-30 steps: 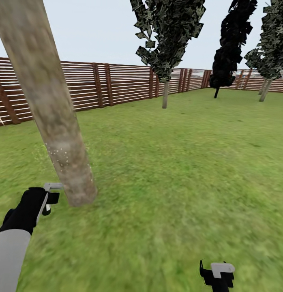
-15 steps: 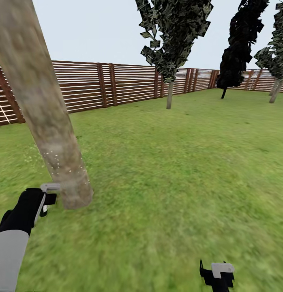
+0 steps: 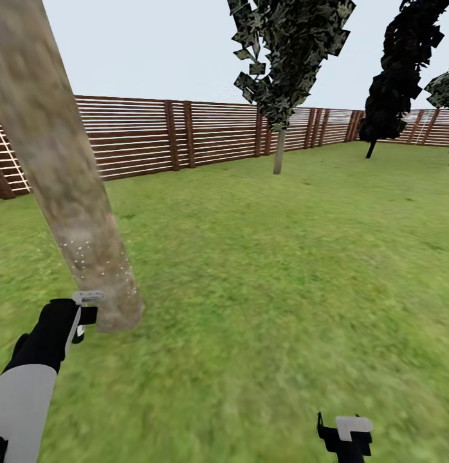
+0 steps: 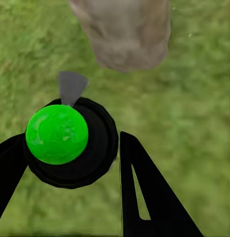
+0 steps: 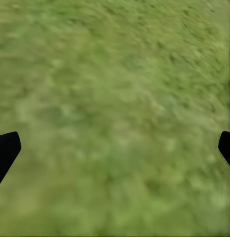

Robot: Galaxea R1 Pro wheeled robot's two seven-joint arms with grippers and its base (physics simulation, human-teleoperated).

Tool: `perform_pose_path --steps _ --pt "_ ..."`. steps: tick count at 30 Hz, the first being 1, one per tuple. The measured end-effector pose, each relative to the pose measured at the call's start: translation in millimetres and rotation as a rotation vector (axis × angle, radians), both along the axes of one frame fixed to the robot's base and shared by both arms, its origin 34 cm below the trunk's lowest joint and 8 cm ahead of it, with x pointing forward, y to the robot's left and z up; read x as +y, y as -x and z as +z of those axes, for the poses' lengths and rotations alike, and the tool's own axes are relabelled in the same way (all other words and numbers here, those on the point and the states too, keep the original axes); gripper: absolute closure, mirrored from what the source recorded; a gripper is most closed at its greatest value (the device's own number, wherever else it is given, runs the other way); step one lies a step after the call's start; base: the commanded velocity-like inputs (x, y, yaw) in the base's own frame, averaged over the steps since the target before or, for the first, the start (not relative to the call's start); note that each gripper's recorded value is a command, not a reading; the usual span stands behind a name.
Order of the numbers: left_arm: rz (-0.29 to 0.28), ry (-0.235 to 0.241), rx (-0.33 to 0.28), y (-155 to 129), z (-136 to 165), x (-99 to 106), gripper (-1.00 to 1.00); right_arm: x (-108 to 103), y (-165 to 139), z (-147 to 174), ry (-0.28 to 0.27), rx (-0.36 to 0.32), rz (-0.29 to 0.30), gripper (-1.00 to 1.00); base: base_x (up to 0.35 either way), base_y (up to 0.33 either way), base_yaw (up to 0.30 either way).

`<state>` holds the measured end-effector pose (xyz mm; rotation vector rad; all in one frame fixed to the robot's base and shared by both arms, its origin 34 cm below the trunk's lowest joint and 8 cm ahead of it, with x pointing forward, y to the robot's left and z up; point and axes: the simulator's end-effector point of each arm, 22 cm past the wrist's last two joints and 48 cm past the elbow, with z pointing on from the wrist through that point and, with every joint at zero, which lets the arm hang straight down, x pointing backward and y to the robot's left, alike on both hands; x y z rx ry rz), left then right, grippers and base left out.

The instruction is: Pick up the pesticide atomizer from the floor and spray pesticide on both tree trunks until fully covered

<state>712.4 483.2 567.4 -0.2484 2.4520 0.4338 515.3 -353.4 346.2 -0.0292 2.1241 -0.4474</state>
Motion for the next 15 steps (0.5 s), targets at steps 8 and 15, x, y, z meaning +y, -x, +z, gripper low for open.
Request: perform_pose_path --steps 8,15 --pt "0.01 -0.02 0.024 11 -7 12 1.0 1 1 -1 -0.001 0.002 0.002 -1.0 0.0 -0.272 0.206" --pt "0.046 -0.055 0.059 34 -14 50 1.0 2 0 -1 -0.002 0.001 0.002 -1.0 0.137 -0.229 0.175"
